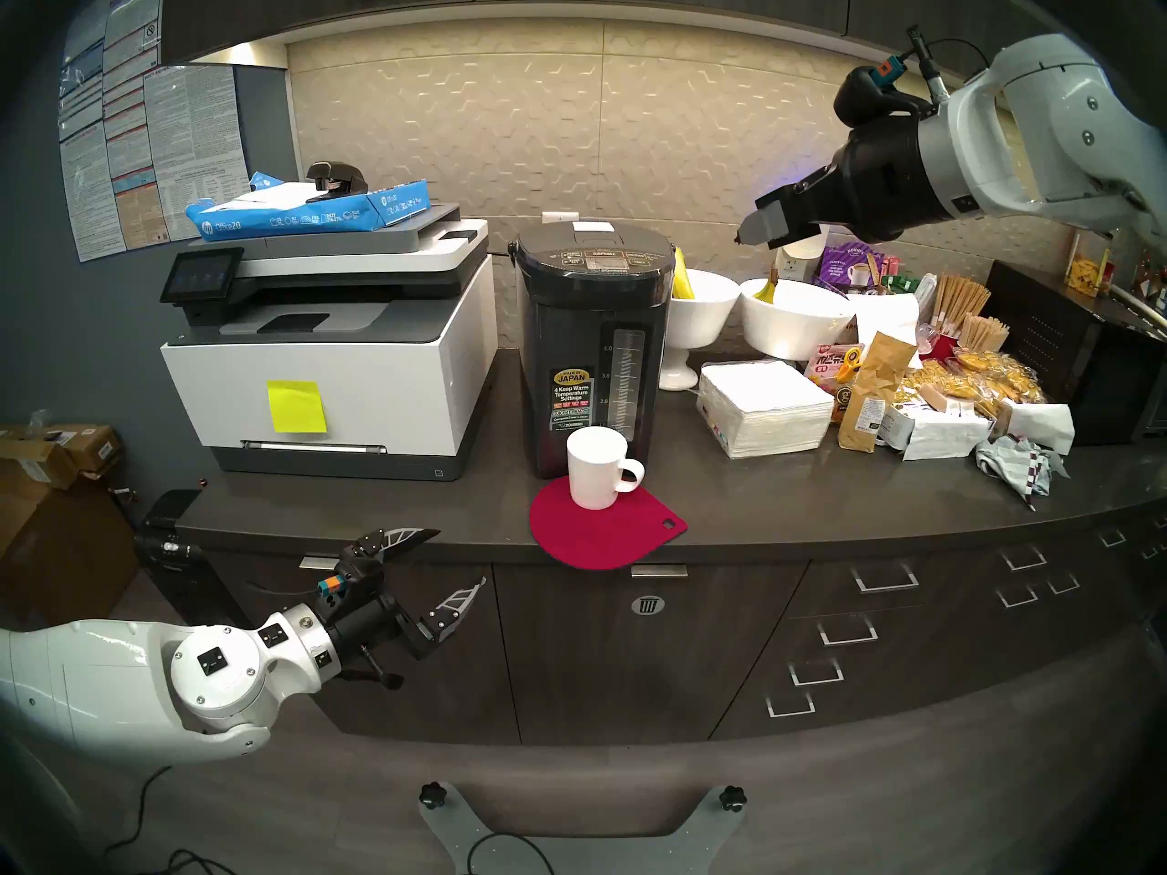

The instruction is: Press the water dispenser button and fill the cup

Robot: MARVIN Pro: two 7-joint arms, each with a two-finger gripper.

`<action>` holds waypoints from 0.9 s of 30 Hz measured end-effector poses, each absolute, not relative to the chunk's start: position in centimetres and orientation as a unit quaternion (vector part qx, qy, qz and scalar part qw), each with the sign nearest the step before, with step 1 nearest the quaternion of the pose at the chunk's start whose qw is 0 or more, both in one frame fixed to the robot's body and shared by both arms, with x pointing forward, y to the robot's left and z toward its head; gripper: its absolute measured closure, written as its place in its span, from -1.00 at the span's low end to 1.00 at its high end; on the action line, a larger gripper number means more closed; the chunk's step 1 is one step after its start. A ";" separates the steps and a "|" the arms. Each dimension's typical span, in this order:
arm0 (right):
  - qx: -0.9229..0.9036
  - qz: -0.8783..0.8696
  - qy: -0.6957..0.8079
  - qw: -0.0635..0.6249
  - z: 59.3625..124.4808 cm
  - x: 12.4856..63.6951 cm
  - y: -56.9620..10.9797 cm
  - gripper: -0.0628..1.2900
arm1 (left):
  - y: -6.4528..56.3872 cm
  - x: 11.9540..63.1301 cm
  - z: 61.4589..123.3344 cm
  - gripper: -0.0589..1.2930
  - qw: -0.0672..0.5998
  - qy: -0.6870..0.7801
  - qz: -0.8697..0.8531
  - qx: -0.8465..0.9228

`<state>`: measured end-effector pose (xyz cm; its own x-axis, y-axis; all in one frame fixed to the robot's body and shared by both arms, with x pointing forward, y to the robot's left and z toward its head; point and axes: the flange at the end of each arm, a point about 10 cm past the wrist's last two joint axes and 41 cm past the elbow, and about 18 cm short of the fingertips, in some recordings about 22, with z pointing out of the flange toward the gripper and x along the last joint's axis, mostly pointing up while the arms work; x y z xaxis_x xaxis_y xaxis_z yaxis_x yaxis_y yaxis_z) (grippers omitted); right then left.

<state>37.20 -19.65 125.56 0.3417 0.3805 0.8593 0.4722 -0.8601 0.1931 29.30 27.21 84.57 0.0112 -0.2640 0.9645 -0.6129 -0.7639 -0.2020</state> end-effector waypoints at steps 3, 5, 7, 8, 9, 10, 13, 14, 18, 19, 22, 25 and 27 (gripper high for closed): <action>-0.823 -0.501 -0.265 0.042 125.7 37.2 -19.0 -0.92 | 27.2 29.3 84.6 -0.95 0.139 -0.314 0.629 0.697; -0.826 -0.494 -0.268 0.040 125.8 37.0 -18.6 -0.92 | 27.2 29.3 84.6 -0.95 0.139 -0.314 0.629 0.698; -0.829 -0.488 -0.272 0.037 125.9 36.8 -18.1 -0.92 | 27.2 29.3 84.6 -0.95 0.139 -0.314 0.629 0.698; -0.830 -0.485 -0.274 0.035 126.0 36.8 -18.0 -0.92 | 27.2 29.3 84.6 -0.95 0.139 -0.314 0.629 0.698; -0.830 -0.484 -0.275 0.034 126.0 36.7 -17.8 -0.92 | 27.2 29.3 84.6 -0.95 0.139 -0.314 0.629 0.698; -0.831 -0.482 -0.277 0.032 126.1 36.6 -17.6 -0.92 | 27.2 29.3 84.6 -0.95 0.139 -0.314 0.629 0.698; -0.831 -0.479 -0.282 0.028 126.4 36.4 -17.2 -0.92 | 27.2 29.3 84.6 -0.95 0.139 -0.314 0.629 0.698; -0.831 -0.478 -0.283 0.027 126.5 36.3 -17.1 -0.92 | 27.2 29.3 84.6 -0.95 0.139 -0.314 0.629 0.698; -0.829 -0.479 -0.287 0.026 127.0 36.1 -16.7 -0.92 | 27.2 29.3 84.6 -0.95 0.139 -0.314 0.629 0.698; -0.828 -0.480 -0.288 0.026 127.2 36.1 -16.6 -0.88 | 27.2 29.3 84.6 -0.95 0.139 -0.314 0.629 0.698; -0.825 -0.486 -0.287 0.026 127.6 36.2 -16.3 -0.24 | 27.2 29.3 84.6 -0.95 0.138 -0.314 0.629 0.698; -0.821 -0.494 -0.285 0.028 128.0 36.4 -16.0 0.94 | 27.2 29.3 84.6 -0.95 0.138 -0.314 0.629 0.698; -0.817 -0.500 -0.284 0.027 128.2 36.7 -15.9 0.95 | 27.2 29.3 84.6 -0.95 0.138 -0.314 0.629 0.698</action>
